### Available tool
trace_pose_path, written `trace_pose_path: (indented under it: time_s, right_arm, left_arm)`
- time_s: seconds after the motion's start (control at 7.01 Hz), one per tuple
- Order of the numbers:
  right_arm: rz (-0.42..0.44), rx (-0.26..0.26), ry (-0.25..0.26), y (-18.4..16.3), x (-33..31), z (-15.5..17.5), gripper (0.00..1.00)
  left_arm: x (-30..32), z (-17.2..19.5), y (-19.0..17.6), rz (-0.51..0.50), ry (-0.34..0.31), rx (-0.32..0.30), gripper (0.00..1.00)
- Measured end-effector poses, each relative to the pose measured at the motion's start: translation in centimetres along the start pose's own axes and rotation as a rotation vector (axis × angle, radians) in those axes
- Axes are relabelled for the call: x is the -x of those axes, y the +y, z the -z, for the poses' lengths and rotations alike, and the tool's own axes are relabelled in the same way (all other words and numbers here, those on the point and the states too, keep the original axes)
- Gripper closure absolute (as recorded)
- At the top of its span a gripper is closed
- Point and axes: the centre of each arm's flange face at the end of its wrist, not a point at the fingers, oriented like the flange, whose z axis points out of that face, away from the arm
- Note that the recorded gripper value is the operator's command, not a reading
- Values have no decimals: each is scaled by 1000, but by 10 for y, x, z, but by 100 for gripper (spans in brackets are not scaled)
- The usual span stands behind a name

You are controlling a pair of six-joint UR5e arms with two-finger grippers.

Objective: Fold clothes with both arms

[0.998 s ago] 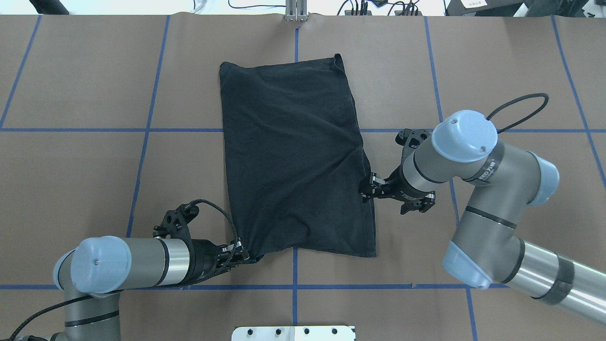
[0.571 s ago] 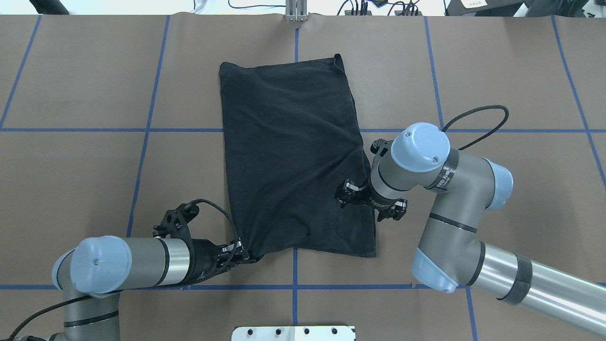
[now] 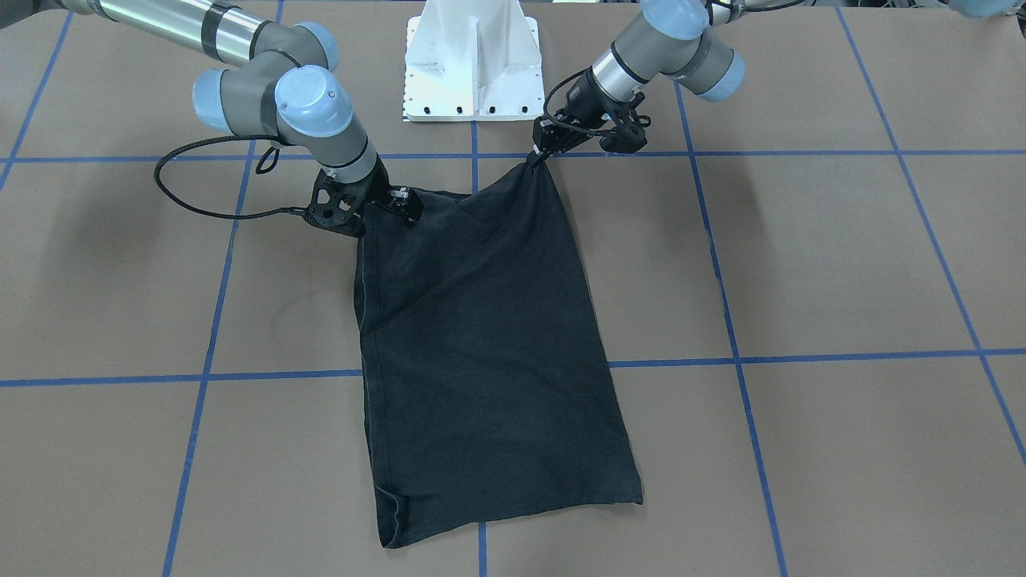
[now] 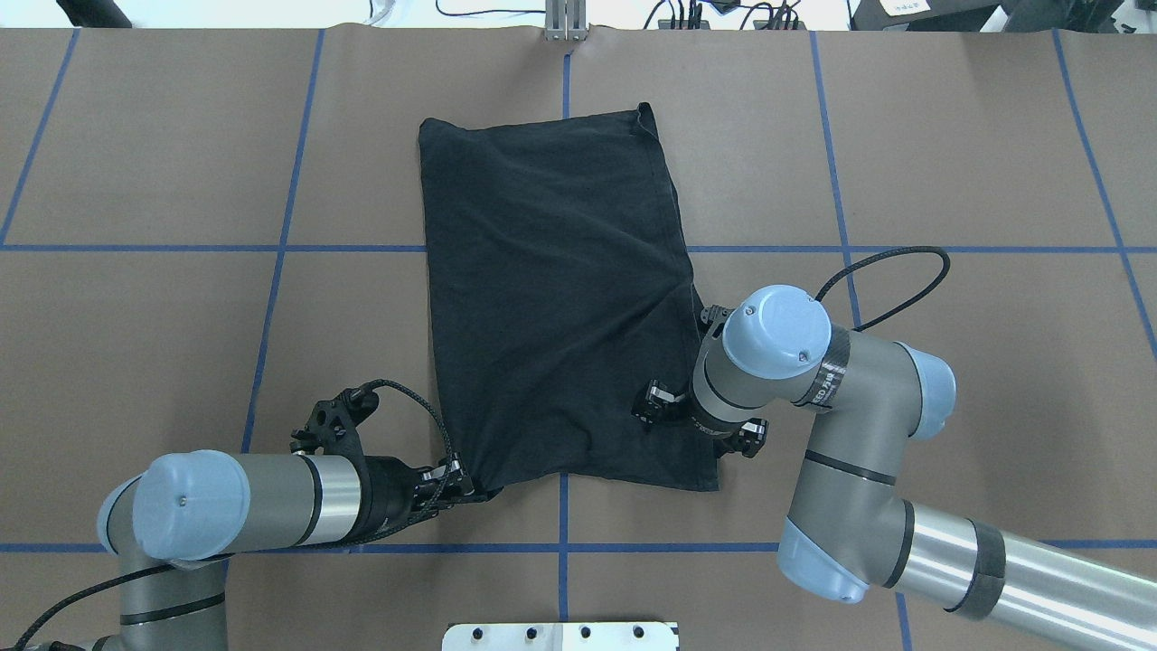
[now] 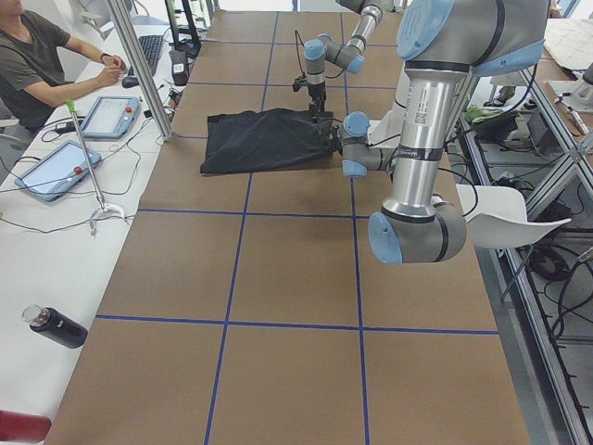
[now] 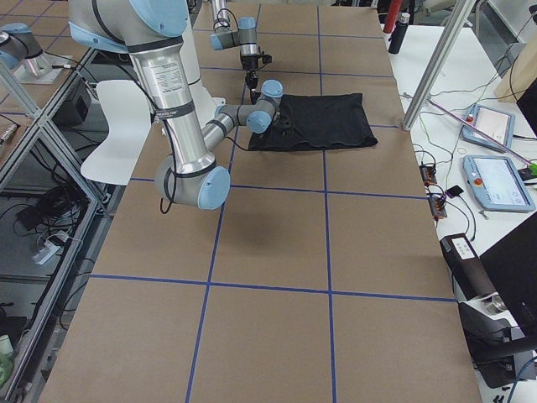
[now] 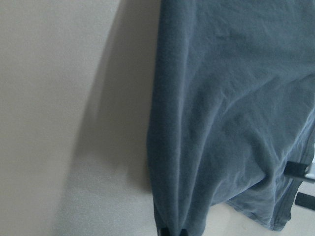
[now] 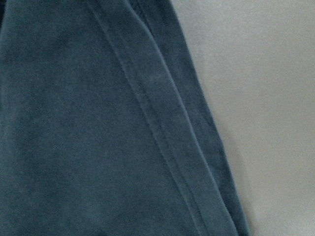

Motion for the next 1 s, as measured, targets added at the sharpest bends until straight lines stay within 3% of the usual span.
trace_pose_path:
  time_s: [1.0]
  right_arm:
    - [-26,17,45,22,-3,-5,0]
  left_arm:
    - [0,1,0,0,2,-1,100]
